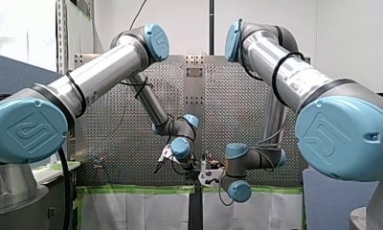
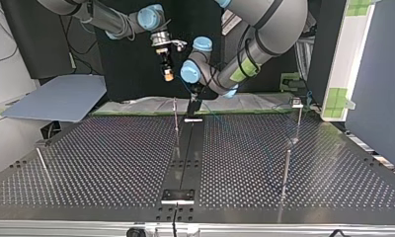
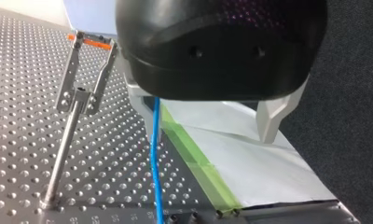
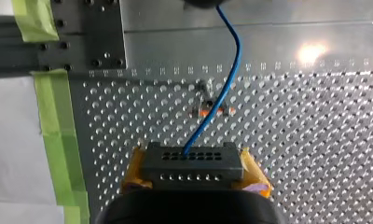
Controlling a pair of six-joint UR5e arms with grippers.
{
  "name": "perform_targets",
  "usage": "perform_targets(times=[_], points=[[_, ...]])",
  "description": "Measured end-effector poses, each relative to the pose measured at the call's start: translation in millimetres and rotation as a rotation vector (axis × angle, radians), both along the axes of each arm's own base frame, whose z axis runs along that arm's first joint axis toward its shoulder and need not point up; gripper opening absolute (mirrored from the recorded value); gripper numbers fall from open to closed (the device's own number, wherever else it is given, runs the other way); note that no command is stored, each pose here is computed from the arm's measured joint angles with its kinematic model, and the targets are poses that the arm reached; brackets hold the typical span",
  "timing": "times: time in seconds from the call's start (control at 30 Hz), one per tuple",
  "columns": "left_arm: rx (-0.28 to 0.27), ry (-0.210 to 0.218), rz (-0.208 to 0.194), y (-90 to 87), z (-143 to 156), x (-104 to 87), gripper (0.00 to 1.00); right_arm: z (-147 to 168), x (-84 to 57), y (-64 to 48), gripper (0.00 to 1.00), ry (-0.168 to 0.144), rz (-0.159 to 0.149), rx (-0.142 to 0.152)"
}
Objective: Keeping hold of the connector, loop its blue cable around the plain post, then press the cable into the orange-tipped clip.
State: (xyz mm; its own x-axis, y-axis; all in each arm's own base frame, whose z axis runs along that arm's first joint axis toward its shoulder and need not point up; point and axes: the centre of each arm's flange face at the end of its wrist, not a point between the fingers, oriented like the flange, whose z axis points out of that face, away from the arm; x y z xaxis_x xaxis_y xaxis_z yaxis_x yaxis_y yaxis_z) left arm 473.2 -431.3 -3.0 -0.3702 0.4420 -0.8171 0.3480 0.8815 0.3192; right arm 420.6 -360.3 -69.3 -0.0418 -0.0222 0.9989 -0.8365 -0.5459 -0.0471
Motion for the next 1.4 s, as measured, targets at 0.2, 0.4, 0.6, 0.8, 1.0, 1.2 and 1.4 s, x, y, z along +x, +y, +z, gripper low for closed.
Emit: perform_targets(times=[0.2,0.4,0.6,0.8,1.0,1.2,1.4], points=[[-0.002,-0.001,0.004,1.2,0.4,1.5,1.0,-2.7,-8.4,-4.4,0.0,0.025,-0.043,0.017],[-0.003,-0.001,0.002,1.3,0.3,1.8,1.0,-3.9,-11.0,-5.0,0.0,0.041,-0.057,0.022],[-0.014,0.002,-0.019,-1.9,0.0,1.0,1.0,-4.7,-11.7,-4.4,0.0,0.051,-0.057,0.026],[-0.022,-0.01,-0.032,-4.8,0.2,1.7,1.0,-5.5,-11.4,-2.6,0.0,0.056,-0.054,0.033],[-0.027,-0.035,-0.047,-9.1,1.3,3.2,1.0,-6.8,-13.6,-3.0,0.0,0.063,-0.059,0.046],[-0.036,-0.066,-0.051,-11.1,2.7,7.4,1.0,-7.6,-16.1,-4.2,0.0,0.069,-0.069,0.052],[-0.039,-0.073,-0.049,-10.5,3.2,9.3,1.0,-7.7,-17.7,-5.6,0.0,0.071,-0.074,0.053]])
